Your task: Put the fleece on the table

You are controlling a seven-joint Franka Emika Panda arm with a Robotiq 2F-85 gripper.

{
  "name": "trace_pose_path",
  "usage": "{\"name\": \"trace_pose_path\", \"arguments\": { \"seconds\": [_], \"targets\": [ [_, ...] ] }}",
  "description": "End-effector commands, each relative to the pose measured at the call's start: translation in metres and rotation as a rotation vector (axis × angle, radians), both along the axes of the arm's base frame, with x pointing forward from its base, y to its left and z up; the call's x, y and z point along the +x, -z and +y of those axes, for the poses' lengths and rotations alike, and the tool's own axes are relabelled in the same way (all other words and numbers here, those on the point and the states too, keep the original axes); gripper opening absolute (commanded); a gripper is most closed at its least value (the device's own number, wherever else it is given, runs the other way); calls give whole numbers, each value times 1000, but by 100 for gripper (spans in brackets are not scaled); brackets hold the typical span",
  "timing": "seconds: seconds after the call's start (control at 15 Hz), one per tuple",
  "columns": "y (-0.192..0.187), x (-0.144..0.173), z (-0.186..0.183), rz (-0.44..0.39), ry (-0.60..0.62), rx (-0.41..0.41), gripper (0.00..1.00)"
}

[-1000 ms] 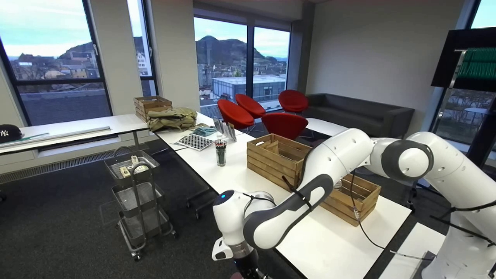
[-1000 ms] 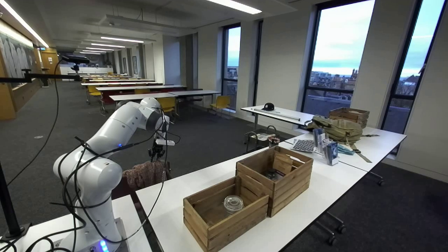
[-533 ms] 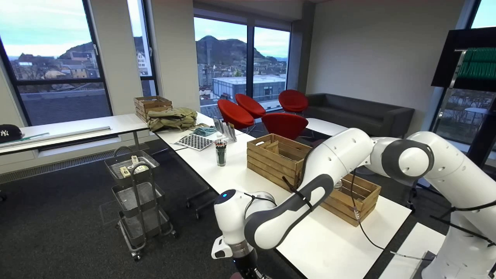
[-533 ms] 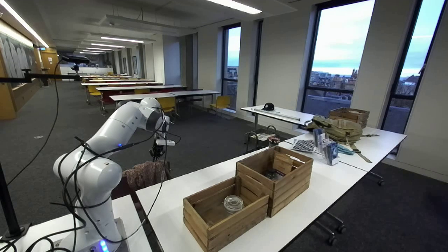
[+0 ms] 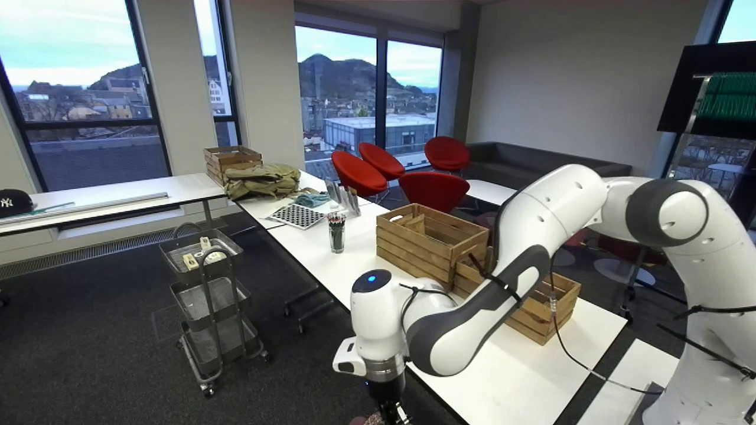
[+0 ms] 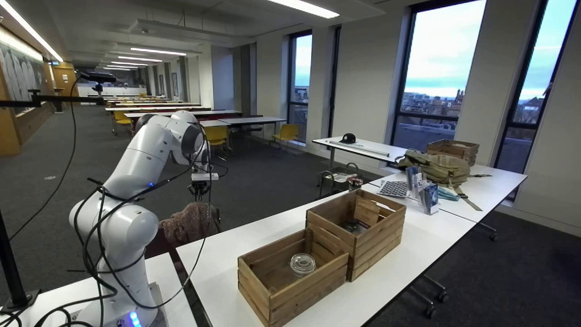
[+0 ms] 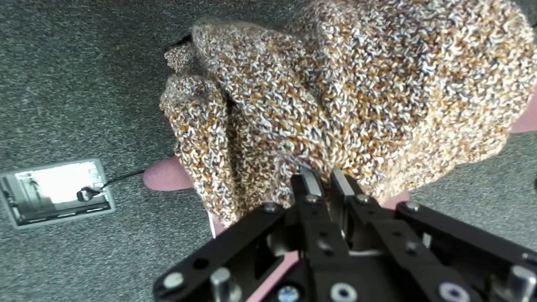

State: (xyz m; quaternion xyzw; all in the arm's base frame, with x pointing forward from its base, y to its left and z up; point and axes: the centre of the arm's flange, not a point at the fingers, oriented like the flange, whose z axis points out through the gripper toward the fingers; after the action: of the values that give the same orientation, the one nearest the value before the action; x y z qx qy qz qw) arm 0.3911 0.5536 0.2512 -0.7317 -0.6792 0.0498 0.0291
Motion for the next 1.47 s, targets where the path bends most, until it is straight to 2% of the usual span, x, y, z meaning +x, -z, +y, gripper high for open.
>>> {"name": "trace_pose_path", "arguments": {
  "seconds": [0.0,0.4,0.53,0.8,0.93,1.4],
  "targets": [
    [-59,-53,-38,-153,102,2,2],
    [-117,-100,-79,-268,370,42,2],
    [-143,-119,-84,-330,438,54,2],
    [-207,-162,-74,-483,519,26,2],
    [-241,-191,-79,-559,577,13,2],
    [-348,-306,-113,-779,796,68,2]
  ]
}}
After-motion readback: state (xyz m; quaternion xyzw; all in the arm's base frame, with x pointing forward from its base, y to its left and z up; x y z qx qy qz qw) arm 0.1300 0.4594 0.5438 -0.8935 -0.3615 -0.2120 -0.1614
